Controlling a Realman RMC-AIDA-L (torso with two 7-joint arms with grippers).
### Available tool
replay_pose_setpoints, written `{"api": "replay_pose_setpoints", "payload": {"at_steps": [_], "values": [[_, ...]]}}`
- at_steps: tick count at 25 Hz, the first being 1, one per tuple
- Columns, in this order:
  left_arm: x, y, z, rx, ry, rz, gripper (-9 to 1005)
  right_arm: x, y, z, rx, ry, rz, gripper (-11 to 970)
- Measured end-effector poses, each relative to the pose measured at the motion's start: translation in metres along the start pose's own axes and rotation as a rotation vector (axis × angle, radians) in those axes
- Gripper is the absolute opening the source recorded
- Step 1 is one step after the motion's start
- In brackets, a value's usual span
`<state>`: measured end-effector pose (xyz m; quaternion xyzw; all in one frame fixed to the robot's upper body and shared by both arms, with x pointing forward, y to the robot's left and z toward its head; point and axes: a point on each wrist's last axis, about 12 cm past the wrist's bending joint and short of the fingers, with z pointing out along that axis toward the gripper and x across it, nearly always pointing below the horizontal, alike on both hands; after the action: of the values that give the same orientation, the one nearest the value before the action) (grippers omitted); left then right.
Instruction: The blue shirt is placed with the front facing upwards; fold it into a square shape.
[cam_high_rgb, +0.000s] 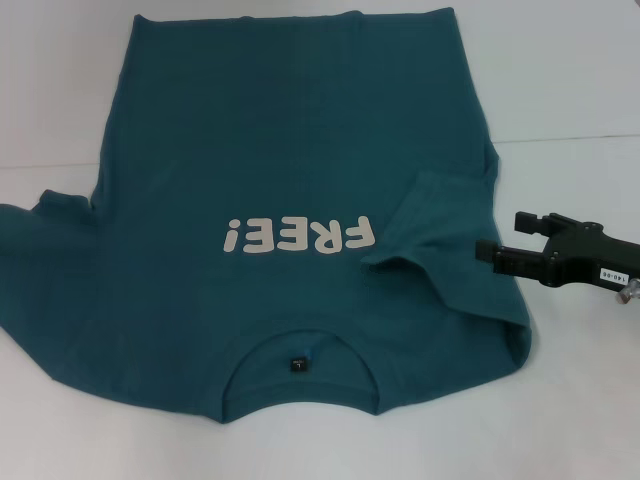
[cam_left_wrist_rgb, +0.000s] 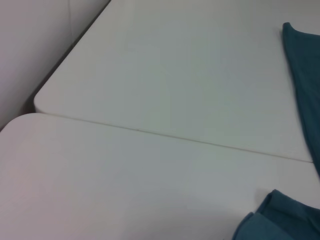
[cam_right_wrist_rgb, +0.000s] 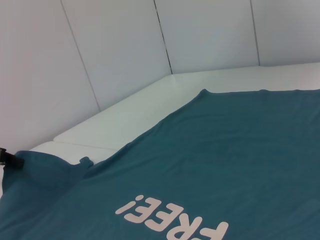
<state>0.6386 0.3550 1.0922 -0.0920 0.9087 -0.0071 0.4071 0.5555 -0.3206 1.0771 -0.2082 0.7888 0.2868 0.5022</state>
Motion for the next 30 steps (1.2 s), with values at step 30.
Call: {"api": "replay_pose_setpoints", "payload": {"at_steps": [30], "values": [[0.002,-0.127,-0.006,0.449,0.094,-0.02,28,0.006,-0.002,-0.004,0.023,0.004,0.012,944]]}}
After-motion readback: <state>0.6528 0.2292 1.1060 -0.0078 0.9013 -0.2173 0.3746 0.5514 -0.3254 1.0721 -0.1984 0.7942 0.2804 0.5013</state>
